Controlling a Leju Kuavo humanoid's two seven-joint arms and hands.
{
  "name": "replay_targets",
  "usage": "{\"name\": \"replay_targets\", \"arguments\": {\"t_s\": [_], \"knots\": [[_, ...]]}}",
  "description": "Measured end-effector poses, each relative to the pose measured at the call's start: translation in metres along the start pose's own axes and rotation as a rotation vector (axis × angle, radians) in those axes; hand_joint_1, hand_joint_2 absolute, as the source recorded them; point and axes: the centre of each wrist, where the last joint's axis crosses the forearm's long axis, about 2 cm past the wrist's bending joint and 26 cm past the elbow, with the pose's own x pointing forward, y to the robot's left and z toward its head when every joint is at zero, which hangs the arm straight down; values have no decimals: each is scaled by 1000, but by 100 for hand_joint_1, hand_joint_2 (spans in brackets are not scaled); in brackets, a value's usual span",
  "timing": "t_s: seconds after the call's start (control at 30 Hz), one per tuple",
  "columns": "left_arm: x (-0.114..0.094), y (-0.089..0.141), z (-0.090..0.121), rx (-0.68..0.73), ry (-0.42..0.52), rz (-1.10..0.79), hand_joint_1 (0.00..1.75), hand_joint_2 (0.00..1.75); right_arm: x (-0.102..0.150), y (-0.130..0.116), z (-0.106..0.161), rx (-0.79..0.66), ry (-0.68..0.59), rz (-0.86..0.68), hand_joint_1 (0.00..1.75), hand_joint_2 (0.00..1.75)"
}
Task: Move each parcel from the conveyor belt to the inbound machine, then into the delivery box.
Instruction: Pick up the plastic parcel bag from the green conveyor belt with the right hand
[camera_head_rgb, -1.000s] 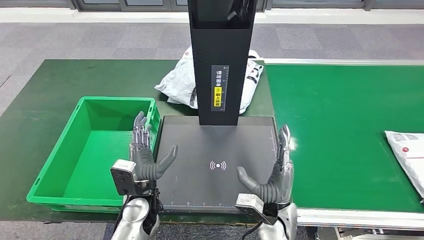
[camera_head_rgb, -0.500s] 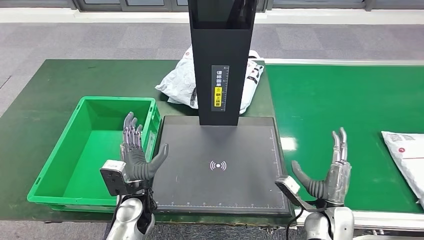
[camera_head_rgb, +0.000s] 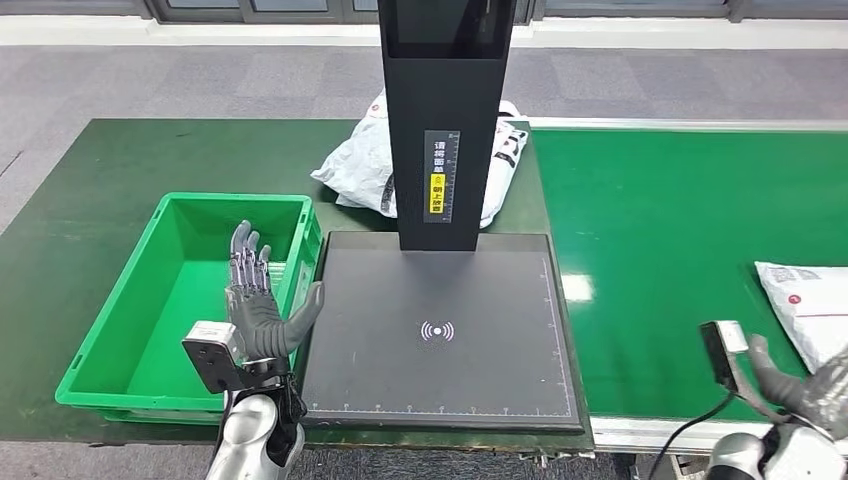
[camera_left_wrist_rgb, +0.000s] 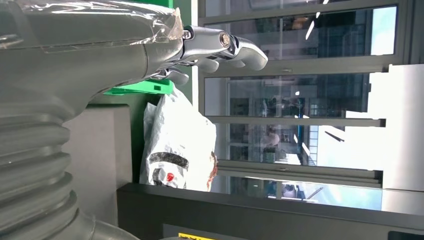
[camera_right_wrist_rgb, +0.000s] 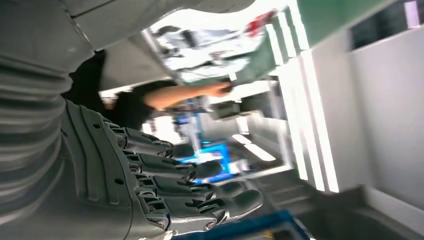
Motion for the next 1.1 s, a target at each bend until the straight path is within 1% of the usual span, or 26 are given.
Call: {"name": "replay_targets", "arguments": {"t_s": [0.13, 0.23, 0.43, 0.57, 0.83, 0.97, 1.1], "knots": [[1, 1, -1, 4, -4, -3, 0, 175, -19, 9, -12, 33, 197, 41, 0, 175], [1, 2, -1, 3, -6, -6, 0, 175, -29, 16, -22, 60, 266, 73, 0, 175], [1, 2, -1, -2, -7, -3, 0, 175, -40, 25, -32, 106, 268, 118, 0, 175], [1, 2, -1, -3, -7, -3, 0, 175, -44, 28, -34, 124, 254, 132, 0, 175], [0, 2, 0, -18, -3, 3, 0, 175, -48, 34, -36, 161, 279, 154, 0, 175], [-1, 2, 1, -23, 1, 2, 0, 175, -38, 41, -38, 199, 264, 144, 0, 175], [-2, 2, 1, -24, 3, -1, 0, 175, -18, 49, -41, 238, 276, 127, 0, 175]]}}
